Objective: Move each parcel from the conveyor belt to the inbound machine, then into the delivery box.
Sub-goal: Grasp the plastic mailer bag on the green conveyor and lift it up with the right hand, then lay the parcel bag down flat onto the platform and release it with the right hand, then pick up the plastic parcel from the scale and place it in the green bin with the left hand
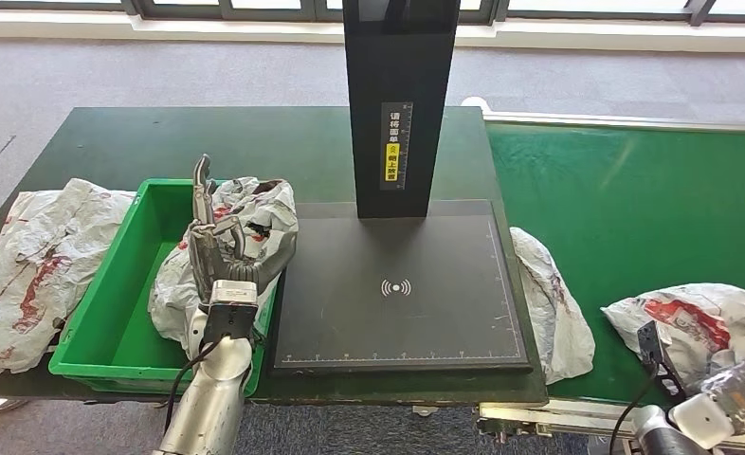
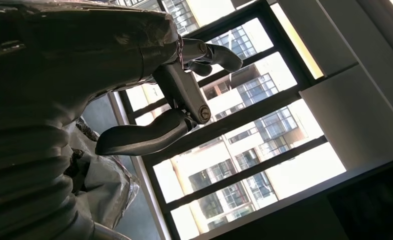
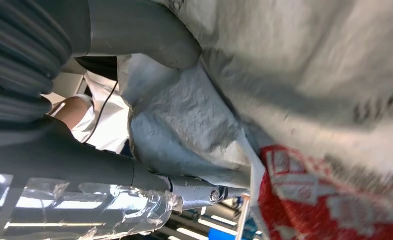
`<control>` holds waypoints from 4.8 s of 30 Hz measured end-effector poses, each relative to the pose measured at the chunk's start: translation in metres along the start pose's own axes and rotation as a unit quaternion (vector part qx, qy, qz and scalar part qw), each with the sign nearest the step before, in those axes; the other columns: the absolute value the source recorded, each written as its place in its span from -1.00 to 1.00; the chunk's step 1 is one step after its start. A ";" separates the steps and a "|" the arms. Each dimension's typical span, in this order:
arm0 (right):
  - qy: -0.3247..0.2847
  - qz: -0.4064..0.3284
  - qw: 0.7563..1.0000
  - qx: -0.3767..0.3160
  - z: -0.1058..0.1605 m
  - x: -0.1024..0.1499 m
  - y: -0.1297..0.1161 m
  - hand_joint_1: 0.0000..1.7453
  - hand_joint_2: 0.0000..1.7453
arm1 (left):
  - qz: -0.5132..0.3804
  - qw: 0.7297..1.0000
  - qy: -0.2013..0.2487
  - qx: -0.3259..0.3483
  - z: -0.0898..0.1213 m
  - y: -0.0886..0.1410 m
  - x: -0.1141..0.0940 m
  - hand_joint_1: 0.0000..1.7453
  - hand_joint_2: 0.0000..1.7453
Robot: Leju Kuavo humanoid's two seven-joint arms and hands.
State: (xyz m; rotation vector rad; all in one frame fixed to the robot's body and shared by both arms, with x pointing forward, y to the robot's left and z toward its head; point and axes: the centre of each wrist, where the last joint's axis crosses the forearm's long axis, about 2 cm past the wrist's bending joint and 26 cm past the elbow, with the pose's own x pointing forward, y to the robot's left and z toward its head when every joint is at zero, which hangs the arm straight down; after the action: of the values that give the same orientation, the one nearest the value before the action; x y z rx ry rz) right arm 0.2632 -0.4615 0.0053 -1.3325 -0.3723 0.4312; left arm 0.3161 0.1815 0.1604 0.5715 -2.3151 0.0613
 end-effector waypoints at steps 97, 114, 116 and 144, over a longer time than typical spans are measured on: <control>-0.570 -0.515 0.612 0.189 0.252 0.253 -0.049 -1.00 -1.00 | 0.014 1.000 0.004 -0.027 0.012 -0.025 0.004 -1.00 1.00; -0.551 -0.539 0.618 0.156 0.216 0.224 -0.053 -1.00 -1.00 | -0.147 0.937 -0.007 -0.316 0.015 -0.065 -0.017 -1.00 1.00; -0.552 -0.537 0.619 0.155 0.215 0.223 -0.053 -1.00 -1.00 | -0.163 0.921 -0.002 -0.355 0.018 -0.070 -0.021 -1.00 1.00; -0.554 -0.534 0.620 0.152 0.213 0.222 -0.058 -1.00 -1.00 | -0.181 0.847 0.000 -0.500 0.052 -0.096 -0.022 1.00 1.00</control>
State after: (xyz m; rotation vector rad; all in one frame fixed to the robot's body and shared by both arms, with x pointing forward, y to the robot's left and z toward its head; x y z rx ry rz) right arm 0.3545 -0.1802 0.1074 -0.1501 -1.9177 0.2013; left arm 0.3361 0.0930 0.0960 0.4169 -1.8362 -1.2433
